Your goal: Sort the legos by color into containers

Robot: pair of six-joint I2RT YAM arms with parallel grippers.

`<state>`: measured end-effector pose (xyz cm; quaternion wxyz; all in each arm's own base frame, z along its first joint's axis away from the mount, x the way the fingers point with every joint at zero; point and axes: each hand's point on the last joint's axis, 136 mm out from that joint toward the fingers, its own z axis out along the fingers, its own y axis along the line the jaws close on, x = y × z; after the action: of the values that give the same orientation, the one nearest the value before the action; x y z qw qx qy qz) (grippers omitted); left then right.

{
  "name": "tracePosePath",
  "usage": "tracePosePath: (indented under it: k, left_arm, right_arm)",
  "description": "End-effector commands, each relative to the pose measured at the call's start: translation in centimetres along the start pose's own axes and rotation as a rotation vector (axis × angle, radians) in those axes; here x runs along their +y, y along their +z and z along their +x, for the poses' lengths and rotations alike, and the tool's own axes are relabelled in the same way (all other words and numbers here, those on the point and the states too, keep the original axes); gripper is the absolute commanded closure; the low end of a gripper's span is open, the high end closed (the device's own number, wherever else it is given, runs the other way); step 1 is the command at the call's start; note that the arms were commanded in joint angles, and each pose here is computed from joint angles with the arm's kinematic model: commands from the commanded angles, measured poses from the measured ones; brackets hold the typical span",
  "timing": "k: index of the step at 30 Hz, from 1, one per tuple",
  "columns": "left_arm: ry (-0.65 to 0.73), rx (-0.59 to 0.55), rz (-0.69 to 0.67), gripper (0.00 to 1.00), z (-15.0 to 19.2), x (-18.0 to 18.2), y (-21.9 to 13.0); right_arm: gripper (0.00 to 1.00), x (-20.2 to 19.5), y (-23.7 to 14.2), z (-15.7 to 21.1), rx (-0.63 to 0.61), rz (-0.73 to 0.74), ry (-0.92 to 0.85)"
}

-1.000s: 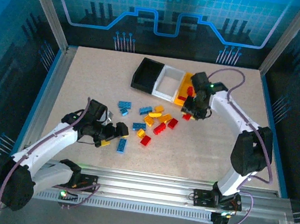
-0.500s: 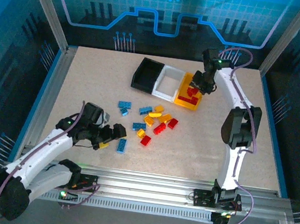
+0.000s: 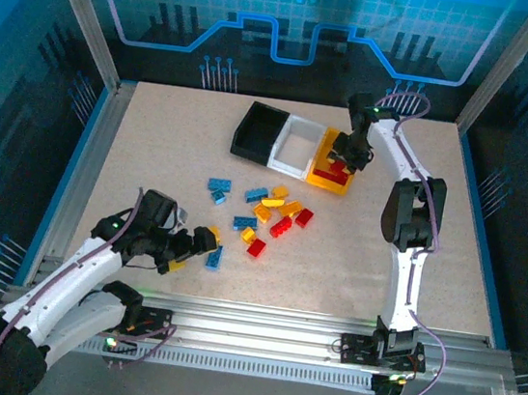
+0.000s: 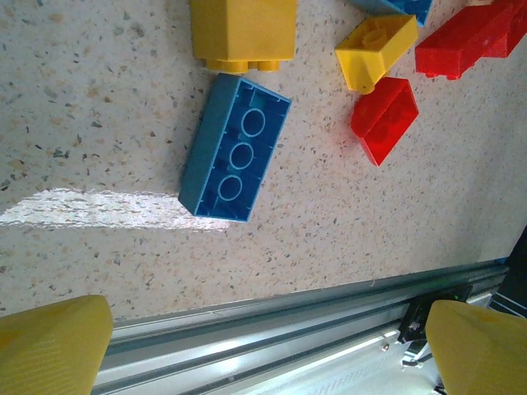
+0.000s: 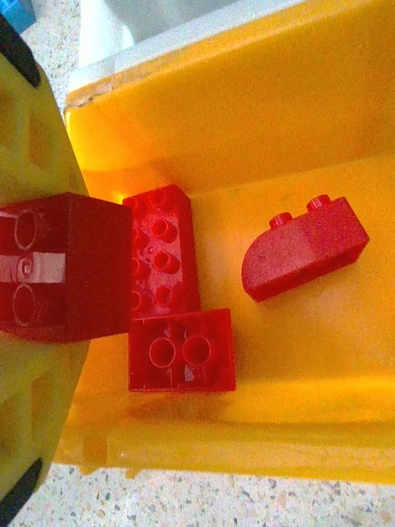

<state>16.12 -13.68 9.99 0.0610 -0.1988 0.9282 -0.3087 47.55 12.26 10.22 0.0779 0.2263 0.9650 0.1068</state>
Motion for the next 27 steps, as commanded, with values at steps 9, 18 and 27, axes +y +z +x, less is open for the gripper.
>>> tracePosePath:
  k: [9, 18, 27]
  left_arm:
    - [-0.003, 0.011, -0.003, 0.01, 0.7, 0.3, -0.4]
    - [-0.003, 0.015, -0.003, 0.01, 0.9, 0.3, -0.6]
    - [-0.003, 0.019, -0.002, 0.01, 1.0, 0.3, -0.6]
  right_arm:
    - [0.41, 1.3, -2.0, 0.2, -0.012, -0.013, -0.038]
    - [0.38, 3.2, -3.9, 3.2, -0.011, -0.058, -0.116]
    - [0.37, 2.9, -3.9, 10.6, 0.037, -0.125, -0.158]
